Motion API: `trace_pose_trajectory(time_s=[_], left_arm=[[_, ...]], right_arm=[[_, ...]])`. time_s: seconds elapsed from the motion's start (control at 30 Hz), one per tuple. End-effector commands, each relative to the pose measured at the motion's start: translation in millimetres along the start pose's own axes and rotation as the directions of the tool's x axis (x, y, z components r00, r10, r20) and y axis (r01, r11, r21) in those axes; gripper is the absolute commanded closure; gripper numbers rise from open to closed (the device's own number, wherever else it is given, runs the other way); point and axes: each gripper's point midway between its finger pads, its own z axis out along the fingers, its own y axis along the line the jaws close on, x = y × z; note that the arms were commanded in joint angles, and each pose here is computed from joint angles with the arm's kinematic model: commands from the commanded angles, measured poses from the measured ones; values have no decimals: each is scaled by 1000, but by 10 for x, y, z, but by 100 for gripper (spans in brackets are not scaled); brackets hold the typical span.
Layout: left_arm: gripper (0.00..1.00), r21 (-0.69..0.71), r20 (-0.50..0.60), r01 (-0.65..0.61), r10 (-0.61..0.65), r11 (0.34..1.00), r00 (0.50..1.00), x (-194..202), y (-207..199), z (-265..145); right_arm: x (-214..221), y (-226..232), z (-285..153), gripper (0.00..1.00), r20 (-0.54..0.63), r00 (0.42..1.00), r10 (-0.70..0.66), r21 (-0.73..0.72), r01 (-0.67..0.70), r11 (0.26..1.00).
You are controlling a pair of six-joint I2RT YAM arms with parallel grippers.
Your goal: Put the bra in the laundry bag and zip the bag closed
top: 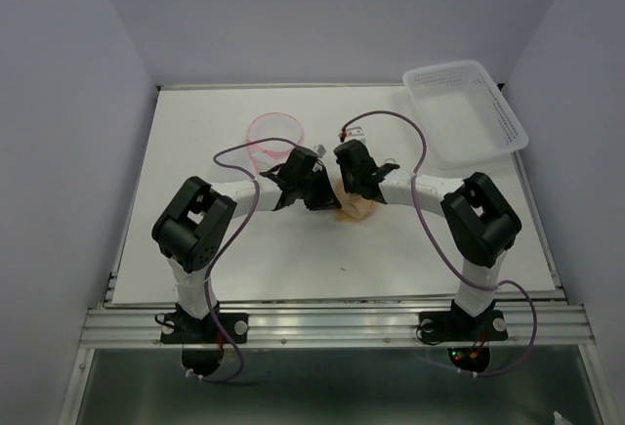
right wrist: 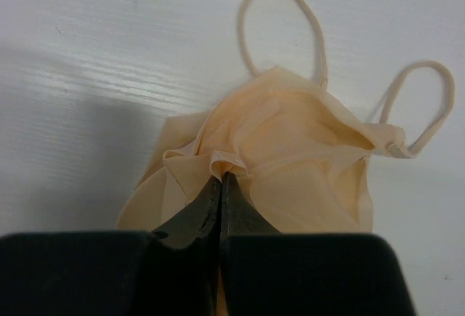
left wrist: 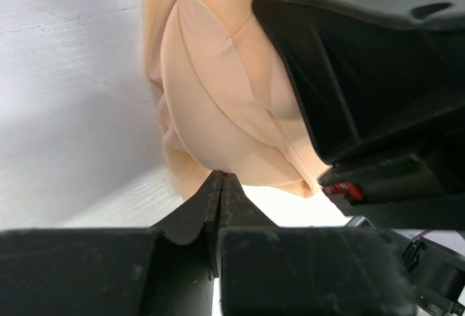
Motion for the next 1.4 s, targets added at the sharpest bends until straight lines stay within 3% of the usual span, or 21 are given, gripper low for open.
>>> trace_pose_trajectory(time_s=[0.0, 0.2, 0.37, 0.67, 0.83, 0.87, 0.93, 1.0, 1.17, 1.27, 1.33, 1.37], left_arm=[[95, 3, -4, -17, 17, 1000, 1000, 32, 20, 70], [99, -8, -9, -16, 16, 1000, 1000, 3, 49, 168], [99, -5, 3, -27, 27, 1000, 1000, -37, 16, 148], [100, -18, 12, -17, 17, 1000, 1000, -32, 42, 121], [100, -22, 21, -7, 7, 1000, 1000, -25, 44, 76], [100, -28, 24, -6, 7, 1000, 1000, -29, 46, 57], [100, -43, 32, -9, 10, 999, 999, -30, 63, 5], [100, -68, 39, -17, 20, 998, 999, -40, 92, -45], [100, -136, 132, -36, 54, 990, 990, -238, 60, -321], [99, -150, 179, -65, 91, 987, 980, -381, -49, -500], [98, -137, 207, -92, 120, 986, 971, -497, -172, -566], [98, -135, 215, -95, 123, 986, 969, -531, -203, -576]], right_arm=[[-378, 131, -220, 99, 74, 997, 26, -84, -20, 996], [-712, 225, -774, 99, 221, 973, 65, -264, -5, 965], [-604, 291, -1038, 99, 223, 974, 43, -368, 43, 929], [-90, 258, -710, 99, 99, 995, -3, -323, 35, 946], [1, 234, -487, 98, 96, 995, 24, -271, 3, 963], [-1, 236, -465, 94, 95, 995, 29, -266, -3, 964], [55, 269, -436, 73, 79, 997, 16, -280, 7, 960], [51, 292, -475, 58, 74, 997, 14, -298, 8, 955], [-329, 316, -930, 37, 167, 985, 48, -383, 20, 924], [-506, 168, -1176, 20, 213, 973, 87, -357, -6, 934], [-574, 52, -1244, 0, 236, 962, 134, -318, -53, 947], [-583, 22, -1269, 0, 242, 959, 146, -311, -66, 948]])
